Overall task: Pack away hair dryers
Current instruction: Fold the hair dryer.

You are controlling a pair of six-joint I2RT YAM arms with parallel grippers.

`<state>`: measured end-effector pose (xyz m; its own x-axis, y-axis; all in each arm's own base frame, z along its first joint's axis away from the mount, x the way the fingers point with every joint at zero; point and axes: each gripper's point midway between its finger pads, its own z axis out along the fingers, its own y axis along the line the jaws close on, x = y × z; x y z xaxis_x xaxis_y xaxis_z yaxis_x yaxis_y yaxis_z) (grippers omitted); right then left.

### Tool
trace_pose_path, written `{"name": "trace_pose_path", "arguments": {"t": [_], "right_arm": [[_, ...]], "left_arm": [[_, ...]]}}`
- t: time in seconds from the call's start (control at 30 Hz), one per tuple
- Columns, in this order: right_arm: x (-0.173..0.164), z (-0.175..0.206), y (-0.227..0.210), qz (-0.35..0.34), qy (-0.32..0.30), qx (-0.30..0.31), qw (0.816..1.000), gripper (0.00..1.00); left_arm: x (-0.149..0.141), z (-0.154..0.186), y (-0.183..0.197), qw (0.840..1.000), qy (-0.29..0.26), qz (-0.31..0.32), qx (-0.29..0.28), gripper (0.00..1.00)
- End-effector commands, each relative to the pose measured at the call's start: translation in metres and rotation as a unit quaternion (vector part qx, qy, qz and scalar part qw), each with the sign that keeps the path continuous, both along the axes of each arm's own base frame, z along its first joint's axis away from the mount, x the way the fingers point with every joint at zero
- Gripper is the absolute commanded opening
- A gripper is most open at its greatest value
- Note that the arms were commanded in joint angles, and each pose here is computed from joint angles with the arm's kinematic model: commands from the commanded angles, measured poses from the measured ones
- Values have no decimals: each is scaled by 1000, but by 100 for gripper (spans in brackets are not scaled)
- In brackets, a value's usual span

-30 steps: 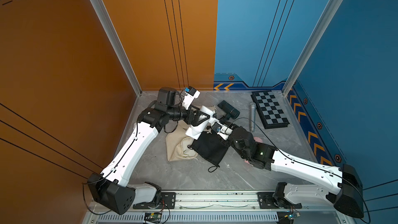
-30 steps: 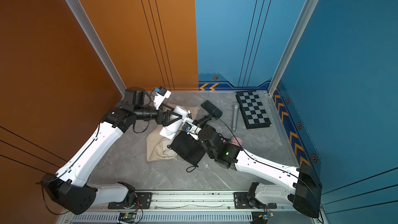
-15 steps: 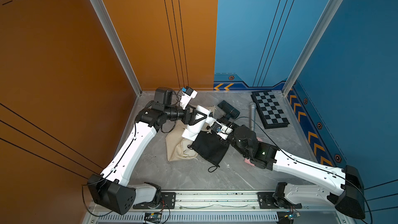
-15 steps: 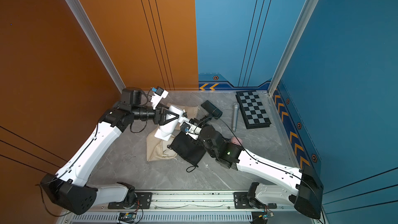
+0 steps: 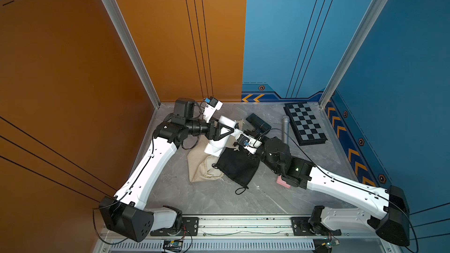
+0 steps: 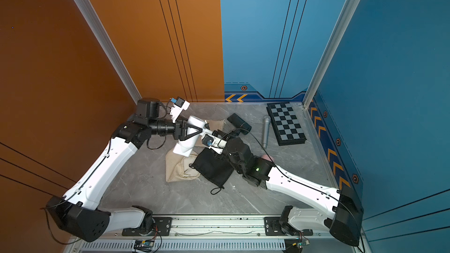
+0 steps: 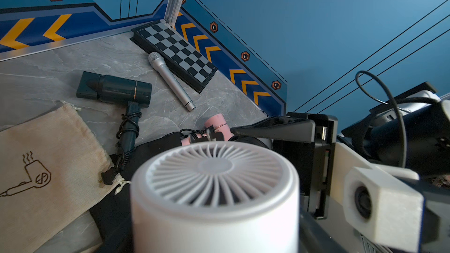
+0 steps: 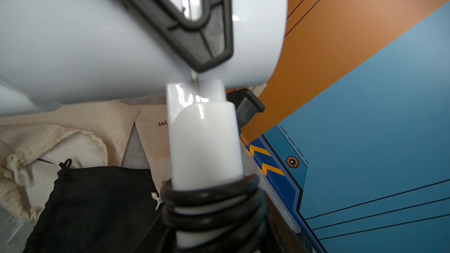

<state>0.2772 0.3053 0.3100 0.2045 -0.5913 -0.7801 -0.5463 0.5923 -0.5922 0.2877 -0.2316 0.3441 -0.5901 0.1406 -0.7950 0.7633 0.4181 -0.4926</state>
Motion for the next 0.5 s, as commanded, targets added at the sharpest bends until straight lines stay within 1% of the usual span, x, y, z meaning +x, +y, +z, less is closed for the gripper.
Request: {"name": "trace_pose_path", "arguments": {"t": [0.0, 0.07, 0.13, 0.23, 0.27, 0.33, 0.37, 0.47], "right_arm": [[1, 57, 7, 14, -46, 76, 996, 38], [1, 58, 7, 16, -46, 77, 996, 38], [2, 59, 6, 14, -46, 77, 996, 38], [3, 57, 6, 13, -43, 74, 996, 38], [4, 57, 6, 11, -42, 75, 996, 38], [7, 55, 5, 5, -39, 76, 996, 38], [8, 55, 4, 1, -37, 77, 996, 38], [14, 52, 3, -15, -24, 86, 996, 38]], "left_arm": [[-8, 2, -3, 1000, 12, -21, -11, 77], [-6, -1, 0, 1000, 16, -14, -10, 77], [-6, -2, 3, 1000, 16, -9, -9, 72], [-4, -4, 7, 1000, 14, 1, -4, 62], [-4, -3, 7, 1000, 12, 5, -2, 53], [-1, 0, 9, 1000, 7, 15, 0, 40], [1, 3, 10, 1000, 4, 20, -3, 36], [8, 13, 12, 999, -10, 39, -17, 33]]}}
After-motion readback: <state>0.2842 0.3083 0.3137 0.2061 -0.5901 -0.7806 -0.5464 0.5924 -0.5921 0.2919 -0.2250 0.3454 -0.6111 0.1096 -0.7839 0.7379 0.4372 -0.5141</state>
